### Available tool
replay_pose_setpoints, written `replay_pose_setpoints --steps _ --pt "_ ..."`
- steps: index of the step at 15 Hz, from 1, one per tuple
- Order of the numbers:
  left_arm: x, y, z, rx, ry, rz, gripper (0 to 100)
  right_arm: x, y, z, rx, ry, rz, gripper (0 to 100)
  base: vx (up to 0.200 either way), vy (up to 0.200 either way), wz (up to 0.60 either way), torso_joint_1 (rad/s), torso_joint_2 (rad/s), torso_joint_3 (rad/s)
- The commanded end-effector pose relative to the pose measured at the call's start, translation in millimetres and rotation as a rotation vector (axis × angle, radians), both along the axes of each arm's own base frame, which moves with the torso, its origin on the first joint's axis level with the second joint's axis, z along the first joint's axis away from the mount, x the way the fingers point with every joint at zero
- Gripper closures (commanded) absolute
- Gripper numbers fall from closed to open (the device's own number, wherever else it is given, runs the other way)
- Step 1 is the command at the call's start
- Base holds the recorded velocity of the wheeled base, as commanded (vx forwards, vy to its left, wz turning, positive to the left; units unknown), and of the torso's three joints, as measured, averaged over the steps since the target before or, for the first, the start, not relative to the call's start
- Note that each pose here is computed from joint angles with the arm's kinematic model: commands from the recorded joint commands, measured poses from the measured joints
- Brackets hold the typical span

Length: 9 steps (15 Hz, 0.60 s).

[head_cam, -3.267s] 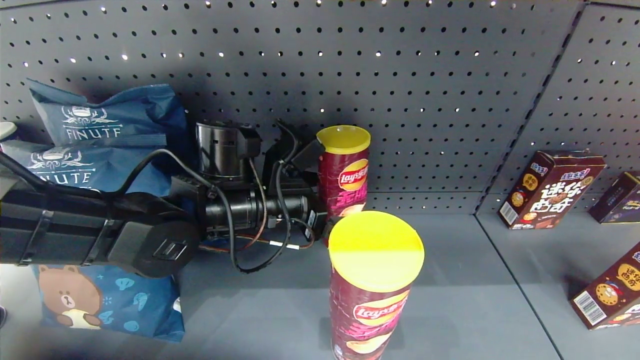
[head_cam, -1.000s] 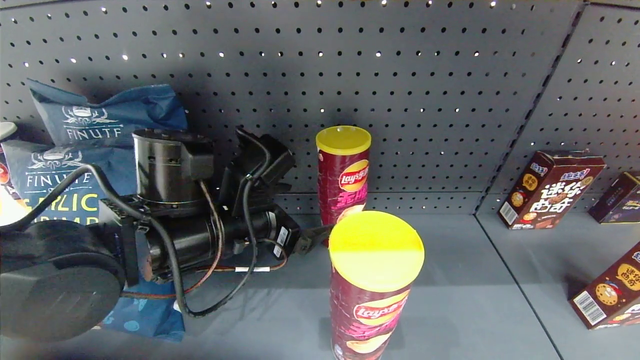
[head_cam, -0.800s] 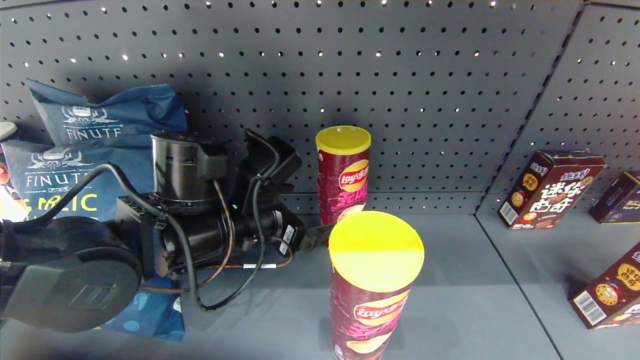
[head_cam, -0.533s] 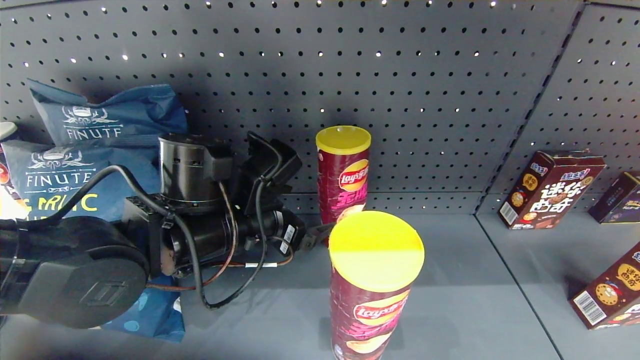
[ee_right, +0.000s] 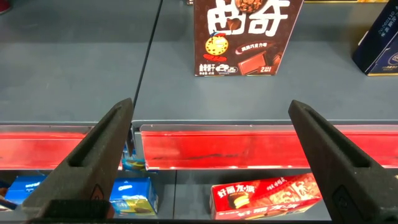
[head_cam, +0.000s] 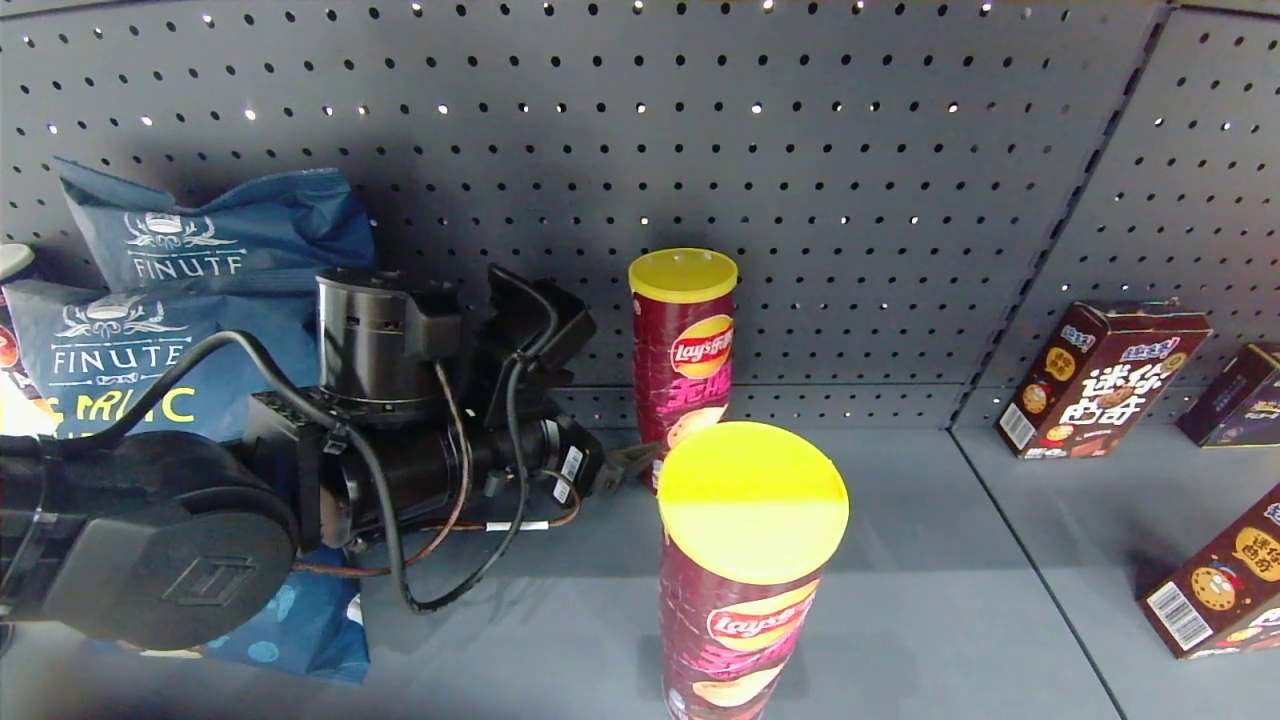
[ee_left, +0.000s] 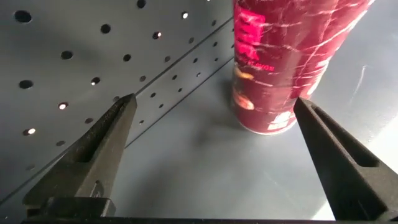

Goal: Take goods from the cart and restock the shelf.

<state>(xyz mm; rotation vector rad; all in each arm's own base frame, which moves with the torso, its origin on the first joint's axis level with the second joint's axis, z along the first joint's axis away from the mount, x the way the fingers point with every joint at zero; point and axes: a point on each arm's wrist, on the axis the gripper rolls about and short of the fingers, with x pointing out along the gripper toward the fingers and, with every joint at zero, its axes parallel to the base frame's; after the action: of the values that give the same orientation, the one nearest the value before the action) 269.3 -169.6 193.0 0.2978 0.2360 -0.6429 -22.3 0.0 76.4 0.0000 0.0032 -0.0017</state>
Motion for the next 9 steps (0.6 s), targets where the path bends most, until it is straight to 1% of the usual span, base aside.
replay_pose_setpoints --steps 1,3,6,9 --pt "1.0 2.6 0.4 -0.001 -0.002 0.009 0 0.0 0.0 0.0 0.0 0.0 0.0 0 0.0 0.0 0.0 0.0 0.0 0.0" --pt "2.4 5.5 -0.4 0.004 -0.001 0.03 0 0.0 0.0 0.0 0.0 0.0 0.0 0 0.0 0.0 0.0 0.0 0.0 0.0" --pt "3.8 7.1 0.4 0.003 -0.004 0.039 0 0.0 0.0 0.0 0.0 0.0 0.0 0 0.0 0.0 0.0 0.0 0.0 0.0" --pt "0.9 5.3 1.5 0.001 -0.006 0.028 0 0.0 0.0 0.0 0.0 0.0 0.0 0 0.0 0.0 0.0 0.0 0.0 0.0"
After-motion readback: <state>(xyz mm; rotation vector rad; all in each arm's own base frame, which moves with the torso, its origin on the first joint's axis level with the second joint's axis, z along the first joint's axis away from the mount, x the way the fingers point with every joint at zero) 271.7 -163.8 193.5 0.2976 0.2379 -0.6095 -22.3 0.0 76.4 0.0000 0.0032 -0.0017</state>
